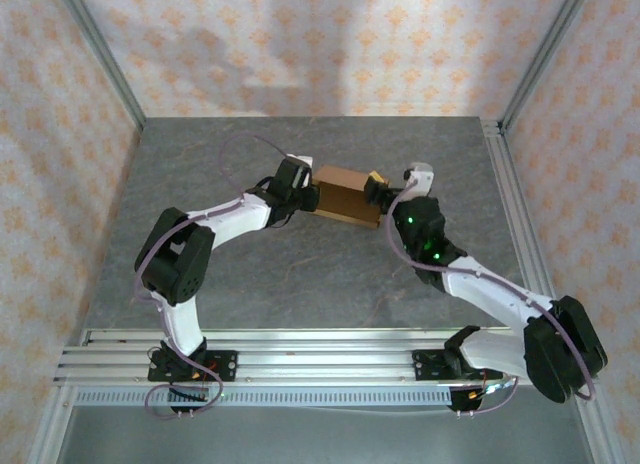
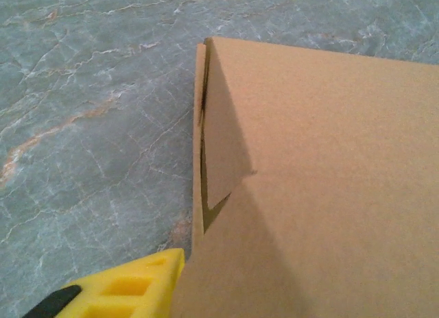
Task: Fold the paper box
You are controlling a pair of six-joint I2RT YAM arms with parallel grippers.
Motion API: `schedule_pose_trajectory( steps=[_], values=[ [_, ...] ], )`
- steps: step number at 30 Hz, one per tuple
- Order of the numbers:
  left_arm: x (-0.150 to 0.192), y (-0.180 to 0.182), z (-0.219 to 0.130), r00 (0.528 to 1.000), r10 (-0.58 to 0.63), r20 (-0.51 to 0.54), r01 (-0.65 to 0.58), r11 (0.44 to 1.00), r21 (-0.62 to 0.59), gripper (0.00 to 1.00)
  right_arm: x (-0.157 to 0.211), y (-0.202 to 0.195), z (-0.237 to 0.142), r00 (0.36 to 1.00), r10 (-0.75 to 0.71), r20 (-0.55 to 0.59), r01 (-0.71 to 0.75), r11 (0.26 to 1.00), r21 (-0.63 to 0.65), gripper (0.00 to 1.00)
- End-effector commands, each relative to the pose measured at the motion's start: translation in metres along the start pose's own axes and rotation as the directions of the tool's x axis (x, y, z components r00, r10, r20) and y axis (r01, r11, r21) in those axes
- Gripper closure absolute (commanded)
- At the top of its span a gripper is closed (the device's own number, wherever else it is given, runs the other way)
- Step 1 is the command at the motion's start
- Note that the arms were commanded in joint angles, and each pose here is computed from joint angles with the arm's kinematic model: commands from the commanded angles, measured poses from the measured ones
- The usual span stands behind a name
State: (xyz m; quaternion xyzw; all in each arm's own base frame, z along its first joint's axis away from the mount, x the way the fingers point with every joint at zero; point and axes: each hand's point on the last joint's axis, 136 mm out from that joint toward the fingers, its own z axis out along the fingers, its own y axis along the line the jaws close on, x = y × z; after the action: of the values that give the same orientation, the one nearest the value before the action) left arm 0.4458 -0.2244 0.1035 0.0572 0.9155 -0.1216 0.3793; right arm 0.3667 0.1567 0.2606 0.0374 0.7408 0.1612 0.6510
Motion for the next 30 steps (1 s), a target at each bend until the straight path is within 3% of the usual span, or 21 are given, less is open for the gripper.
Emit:
schedule_pose_trajectory(
  steps=[1,7,12,17,22,25,30],
  values=[
    [-0.012,0.002,-0.026,0.998,0.005,0.061,-0.003,1.0,-0.022,0.57,0.021,-0.017,0.012,0.991,0.012,-0.135,0.003,0.994,0.108,0.13],
    [-0.006,0.007,-0.055,0.996,0.0,0.092,0.001,1.0,-0.013,0.31,0.043,-0.038,0.04,0.956,0.104,-0.274,-0.055,0.981,0.184,0.13],
    [-0.006,0.022,-0.089,0.985,-0.004,0.17,0.013,0.999,-0.051,0.14,0.07,-0.054,0.055,0.919,0.095,-0.382,-0.003,0.972,0.236,0.13],
    [-0.025,0.036,-0.118,0.961,-0.098,0.258,0.109,0.994,-0.025,0.06,0.104,-0.065,0.061,0.878,0.094,-0.469,0.031,0.967,0.253,0.13],
    [-0.037,0.051,-0.109,0.959,-0.236,0.157,0.239,0.971,0.0,0.05,0.147,-0.07,0.061,0.824,0.08,-0.56,0.06,0.972,0.228,0.13],
    [-0.041,0.05,-0.095,0.96,-0.249,0.126,0.25,0.968,0.007,0.05,0.163,-0.071,0.061,0.799,0.071,-0.597,0.073,0.974,0.214,0.13],
    [-0.033,0.038,-0.058,0.973,-0.23,-0.033,0.231,0.972,0.033,0.08,0.178,-0.072,0.062,0.767,0.048,-0.64,0.093,0.978,0.186,0.18]
  ],
)
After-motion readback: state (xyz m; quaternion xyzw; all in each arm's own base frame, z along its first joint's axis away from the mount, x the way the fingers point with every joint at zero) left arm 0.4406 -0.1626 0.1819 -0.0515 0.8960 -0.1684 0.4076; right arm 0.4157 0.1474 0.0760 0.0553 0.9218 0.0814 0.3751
